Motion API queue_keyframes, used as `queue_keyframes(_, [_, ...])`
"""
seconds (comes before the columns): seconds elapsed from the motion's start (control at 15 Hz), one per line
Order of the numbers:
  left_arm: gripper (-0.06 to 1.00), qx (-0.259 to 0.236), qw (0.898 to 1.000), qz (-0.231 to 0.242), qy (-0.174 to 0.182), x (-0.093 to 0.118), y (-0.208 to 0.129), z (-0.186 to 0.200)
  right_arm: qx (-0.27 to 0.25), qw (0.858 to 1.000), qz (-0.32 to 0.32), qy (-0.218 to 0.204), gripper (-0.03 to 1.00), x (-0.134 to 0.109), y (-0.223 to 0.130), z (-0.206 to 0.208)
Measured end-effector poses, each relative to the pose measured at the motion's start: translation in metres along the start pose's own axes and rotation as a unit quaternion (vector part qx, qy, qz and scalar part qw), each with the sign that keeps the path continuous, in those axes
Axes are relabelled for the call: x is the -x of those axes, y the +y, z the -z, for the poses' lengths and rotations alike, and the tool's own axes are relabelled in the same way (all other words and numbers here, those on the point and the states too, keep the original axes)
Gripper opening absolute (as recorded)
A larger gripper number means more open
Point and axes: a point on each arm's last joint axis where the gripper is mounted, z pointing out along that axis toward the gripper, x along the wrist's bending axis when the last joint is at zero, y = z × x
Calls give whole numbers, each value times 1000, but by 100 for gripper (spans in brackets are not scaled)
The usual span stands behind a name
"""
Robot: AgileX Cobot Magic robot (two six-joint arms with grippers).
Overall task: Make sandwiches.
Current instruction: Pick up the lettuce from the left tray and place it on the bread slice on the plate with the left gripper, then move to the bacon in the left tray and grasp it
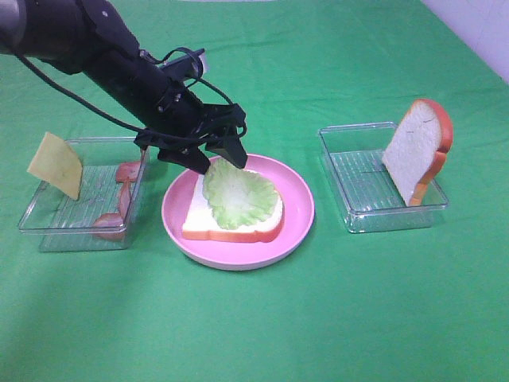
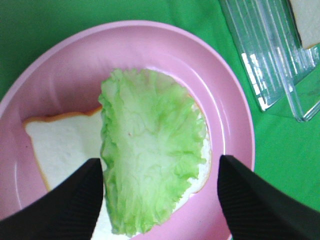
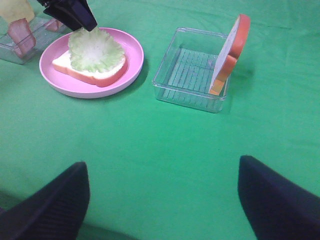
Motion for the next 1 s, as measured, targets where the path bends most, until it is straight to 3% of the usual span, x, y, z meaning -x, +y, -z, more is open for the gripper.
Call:
queue_keyframes(0.4, [63,80,996,-26,11,27,20,56,0,1000,0,0,75,0,0,0])
queue_keyframes(0.47, [63,89,995,-30,27,31,27,67,0,1000,0,0,75,0,0,0])
queue_keyframes(0.67, [63,84,989,-21,120,34,45,102,0,1000,0,0,75,0,0,0])
queue_keyframes(0.87, [63,84,982,-2,169,32,51,119,0,1000,0,0,75,0,0,0])
queue_keyframes(1.0, [63,58,978,42,195,13,48,124,0,1000,0,0,75,0,0,0])
